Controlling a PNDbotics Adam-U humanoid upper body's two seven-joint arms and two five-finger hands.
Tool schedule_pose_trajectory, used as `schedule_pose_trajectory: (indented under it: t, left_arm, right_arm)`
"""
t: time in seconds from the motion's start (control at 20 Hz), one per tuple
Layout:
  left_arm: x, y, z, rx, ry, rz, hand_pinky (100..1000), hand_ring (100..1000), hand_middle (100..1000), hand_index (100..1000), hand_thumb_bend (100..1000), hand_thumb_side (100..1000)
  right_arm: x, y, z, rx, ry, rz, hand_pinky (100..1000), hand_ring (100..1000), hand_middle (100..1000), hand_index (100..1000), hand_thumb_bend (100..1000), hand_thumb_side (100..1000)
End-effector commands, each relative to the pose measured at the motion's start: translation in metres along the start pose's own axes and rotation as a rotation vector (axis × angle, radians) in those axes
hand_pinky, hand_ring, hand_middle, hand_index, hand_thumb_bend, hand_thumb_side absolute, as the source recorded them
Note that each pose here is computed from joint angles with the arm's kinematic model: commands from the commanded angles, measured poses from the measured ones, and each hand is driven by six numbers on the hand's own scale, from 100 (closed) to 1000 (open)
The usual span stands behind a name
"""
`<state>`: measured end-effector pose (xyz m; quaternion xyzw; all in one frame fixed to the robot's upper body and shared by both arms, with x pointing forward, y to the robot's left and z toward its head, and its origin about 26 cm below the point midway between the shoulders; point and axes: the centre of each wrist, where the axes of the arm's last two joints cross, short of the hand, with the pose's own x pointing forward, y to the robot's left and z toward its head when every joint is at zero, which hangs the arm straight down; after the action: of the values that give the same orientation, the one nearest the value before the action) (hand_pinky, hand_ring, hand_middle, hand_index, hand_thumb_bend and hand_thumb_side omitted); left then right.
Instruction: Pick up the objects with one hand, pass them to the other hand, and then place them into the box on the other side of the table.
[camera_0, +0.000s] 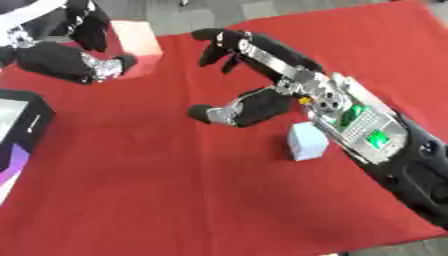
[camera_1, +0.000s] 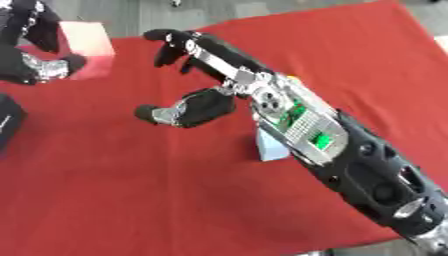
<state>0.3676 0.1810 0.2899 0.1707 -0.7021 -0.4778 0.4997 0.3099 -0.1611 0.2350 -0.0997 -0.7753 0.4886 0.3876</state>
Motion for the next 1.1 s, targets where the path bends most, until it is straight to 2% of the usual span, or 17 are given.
schedule_pose_trajectory:
  t: [0.05, 0.2, 0.55, 0.8, 0.95, 1.1]
  left_arm:
    - [-0.007, 0.017, 0.008, 0.080, 0.030, -0.035, 689, 579, 449, 476, 100, 131]
    - [-0.012, 0.020, 0.011, 0.106, 0.047, -0.042, 689, 579, 450, 477, 100, 129]
    - [-0.052, 0.039, 0.031, 0.221, 0.197, -0.092, 693, 582, 452, 480, 100, 105]
    - [-0.058, 0.040, 0.033, 0.233, 0.215, -0.096, 692, 581, 450, 476, 100, 110]
    - [-0.085, 0.051, 0.047, 0.296, 0.333, -0.088, 692, 581, 450, 477, 100, 108]
    - [-0.105, 0.057, 0.058, 0.344, 0.407, -0.067, 692, 583, 451, 478, 100, 105]
  right_arm:
    - [0.005, -0.009, 0.003, -0.018, -0.017, 0.028, 720, 810, 696, 956, 495, 421]
    - [0.006, -0.009, 0.003, -0.018, -0.018, 0.029, 721, 810, 696, 955, 495, 421]
    - [0.008, -0.011, 0.005, -0.030, -0.017, 0.029, 725, 815, 700, 955, 482, 430]
    - [0.009, -0.011, 0.005, -0.031, -0.016, 0.029, 725, 815, 701, 954, 477, 438]
    - [0.010, -0.011, 0.007, -0.029, -0.019, 0.029, 725, 814, 701, 954, 475, 440]
    - [0.012, -0.011, 0.008, -0.026, -0.024, 0.029, 725, 814, 701, 954, 474, 442]
